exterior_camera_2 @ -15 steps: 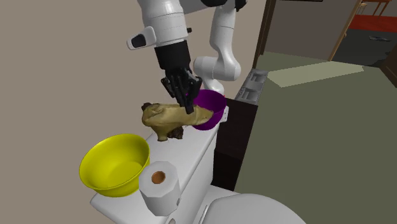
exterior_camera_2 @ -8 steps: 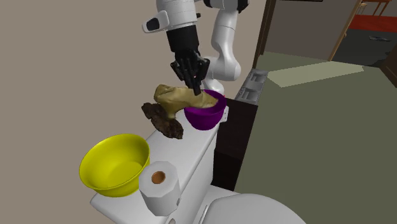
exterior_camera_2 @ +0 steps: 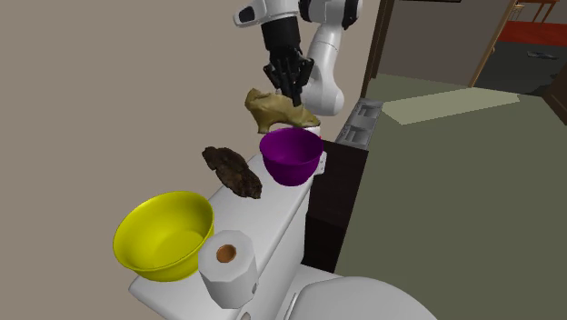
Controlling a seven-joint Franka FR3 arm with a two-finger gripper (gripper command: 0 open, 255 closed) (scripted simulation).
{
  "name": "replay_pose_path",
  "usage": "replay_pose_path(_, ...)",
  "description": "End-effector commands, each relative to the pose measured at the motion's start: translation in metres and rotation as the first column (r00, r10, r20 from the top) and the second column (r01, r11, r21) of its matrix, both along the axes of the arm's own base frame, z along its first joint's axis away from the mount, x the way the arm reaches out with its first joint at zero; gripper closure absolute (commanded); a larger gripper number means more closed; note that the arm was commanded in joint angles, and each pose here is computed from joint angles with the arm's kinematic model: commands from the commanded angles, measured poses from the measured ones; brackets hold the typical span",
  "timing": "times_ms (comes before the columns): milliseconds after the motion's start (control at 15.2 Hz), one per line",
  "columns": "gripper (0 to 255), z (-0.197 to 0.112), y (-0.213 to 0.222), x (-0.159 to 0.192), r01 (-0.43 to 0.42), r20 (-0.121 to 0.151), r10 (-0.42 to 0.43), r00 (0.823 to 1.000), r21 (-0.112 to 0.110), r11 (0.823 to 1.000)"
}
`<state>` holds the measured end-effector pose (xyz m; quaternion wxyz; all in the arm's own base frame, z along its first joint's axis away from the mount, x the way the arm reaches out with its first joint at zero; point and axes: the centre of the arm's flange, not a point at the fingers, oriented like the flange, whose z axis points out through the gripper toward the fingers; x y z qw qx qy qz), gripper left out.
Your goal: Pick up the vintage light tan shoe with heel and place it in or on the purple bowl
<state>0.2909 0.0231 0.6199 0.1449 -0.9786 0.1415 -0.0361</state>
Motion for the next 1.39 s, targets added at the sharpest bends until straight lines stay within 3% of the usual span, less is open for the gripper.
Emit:
replay_pose_path(0, 255, 0.004, -0.003, -0.024, -0.001, 0.000, 0.001, 1.000, 0.000, 1.000)
replay_pose_path(132, 255, 0.007, -0.005, -0.043, -0.001, 0.000, 0.001, 1.000, 0.000, 1.000)
replay_pose_path(1320, 255, -0.088, -0.005, -0.043, -0.001, 0.000, 0.001, 1.000, 0.000, 1.000)
